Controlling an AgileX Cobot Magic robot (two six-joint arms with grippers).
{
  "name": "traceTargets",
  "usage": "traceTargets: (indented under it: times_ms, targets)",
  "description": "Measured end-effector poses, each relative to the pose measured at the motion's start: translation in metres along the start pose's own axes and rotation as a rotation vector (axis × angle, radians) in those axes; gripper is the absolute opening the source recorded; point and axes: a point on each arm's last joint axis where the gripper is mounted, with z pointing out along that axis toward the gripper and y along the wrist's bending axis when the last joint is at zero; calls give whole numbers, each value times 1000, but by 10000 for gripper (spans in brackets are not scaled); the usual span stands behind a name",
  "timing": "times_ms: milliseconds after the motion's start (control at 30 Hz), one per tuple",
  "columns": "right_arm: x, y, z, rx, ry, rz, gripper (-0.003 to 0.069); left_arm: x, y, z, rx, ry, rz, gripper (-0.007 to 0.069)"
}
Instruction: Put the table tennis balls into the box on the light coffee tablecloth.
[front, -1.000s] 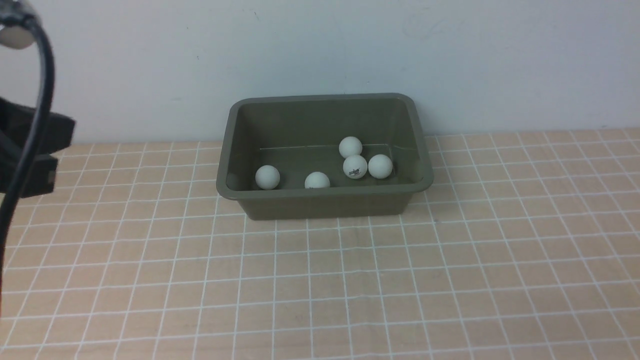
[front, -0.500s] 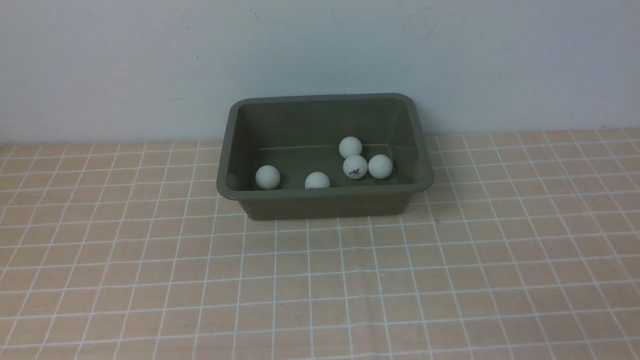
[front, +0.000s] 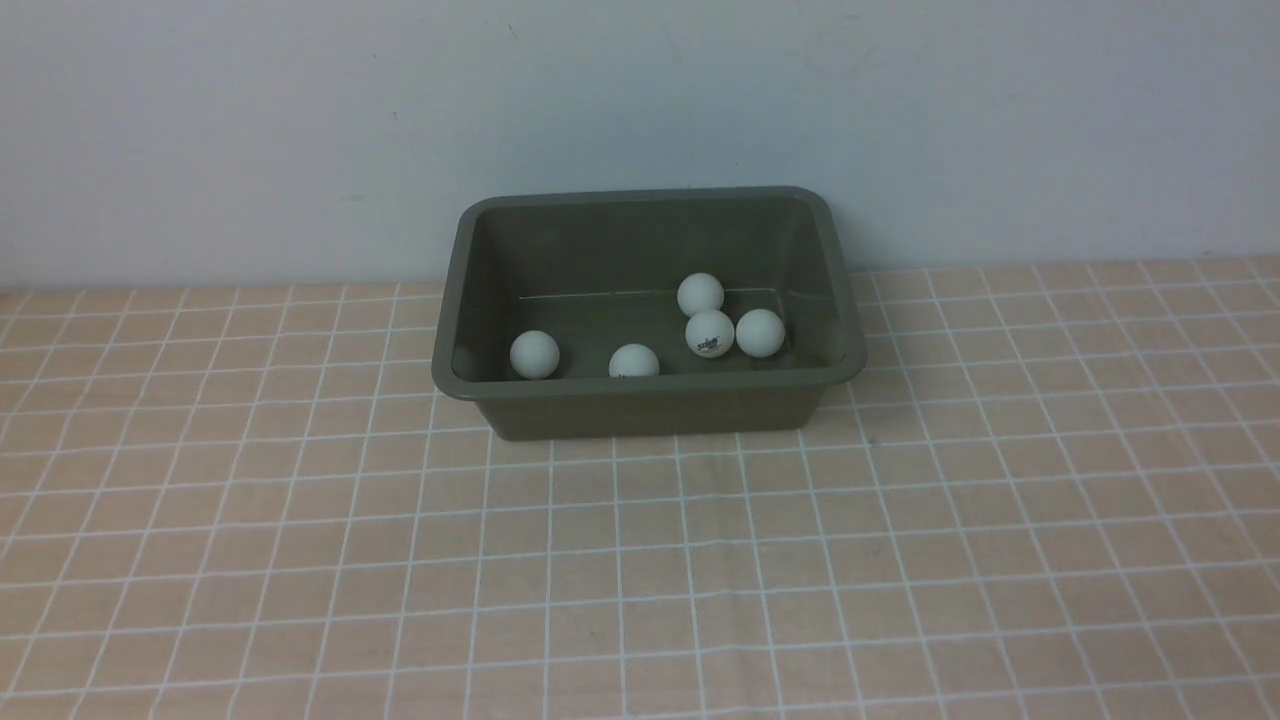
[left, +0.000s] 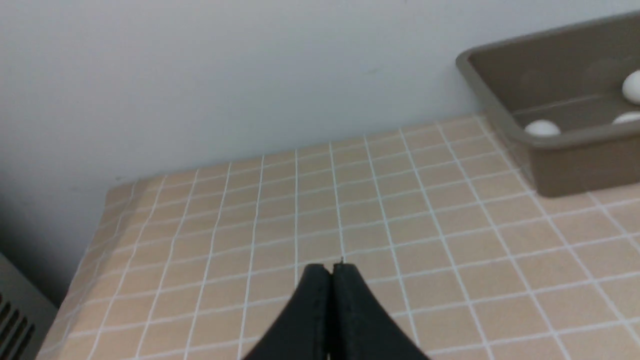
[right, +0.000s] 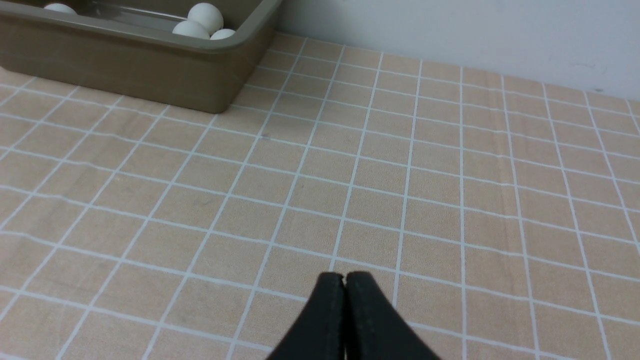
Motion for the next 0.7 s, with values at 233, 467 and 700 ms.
traceTargets:
  times_ms: [233, 467, 700]
  targets:
    - [0, 0, 0, -2, 0, 5, -14, 40, 0, 7, -68, 85, -61, -69]
    - [1, 0, 0, 0, 7, 0, -14, 46, -1, 2, -83, 95, -68, -69]
    - [2, 0, 0, -1, 19, 0, -14, 53, -2, 0, -74, 153, -68, -69]
